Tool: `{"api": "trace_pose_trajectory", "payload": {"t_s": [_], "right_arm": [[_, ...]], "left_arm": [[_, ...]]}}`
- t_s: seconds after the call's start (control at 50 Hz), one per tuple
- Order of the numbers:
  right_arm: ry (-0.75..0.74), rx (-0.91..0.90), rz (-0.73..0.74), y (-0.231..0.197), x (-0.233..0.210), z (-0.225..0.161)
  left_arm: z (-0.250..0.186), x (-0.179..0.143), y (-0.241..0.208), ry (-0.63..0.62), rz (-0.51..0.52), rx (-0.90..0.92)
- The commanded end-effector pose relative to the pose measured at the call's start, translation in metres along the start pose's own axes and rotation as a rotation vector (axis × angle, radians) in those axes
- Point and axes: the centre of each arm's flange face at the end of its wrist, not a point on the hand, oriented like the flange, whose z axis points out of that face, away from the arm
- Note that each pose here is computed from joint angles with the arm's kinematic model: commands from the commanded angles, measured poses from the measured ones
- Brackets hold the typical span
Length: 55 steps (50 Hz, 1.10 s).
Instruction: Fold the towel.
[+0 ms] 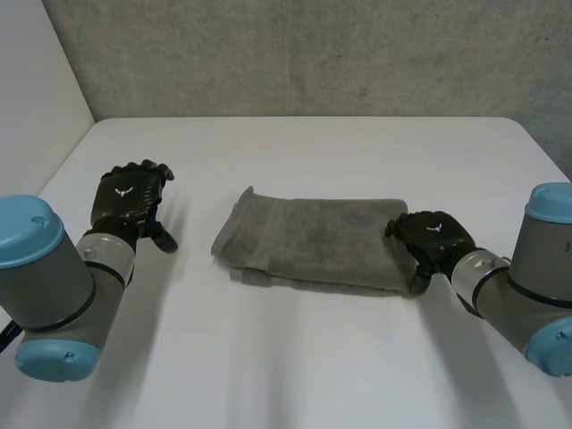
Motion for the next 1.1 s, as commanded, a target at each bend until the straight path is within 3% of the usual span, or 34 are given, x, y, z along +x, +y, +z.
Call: {"api": "trace_pose_trajectory", "payload": {"t_s": [0.02,0.22,0.88,0.96,1.1], "right_arm": [[-0.016,-0.044,0.039,0.007,-0.005,-0.006],[-0.008,-0.018,0.12,0.008,-0.004,-0.003],[0.025,-0.019,0.115,0.013,0.011,-0.007],[0.074,0.015,0.064,-0.01,0.042,-0.023],[0.037,0.139,-0.03,-0.066,0.039,-0.03]], "left_arm": [[-0.001,0.0,0.002,0.001,0.0,-0.007],[-0.002,0.001,0.003,0.003,0.001,-0.01],[-0.003,0.001,0.004,0.002,0.002,-0.002],[-0.001,0.0,0.0,0.0,0.001,0.013],[0.003,0.0,-0.013,-0.002,0.001,0.056]]}}
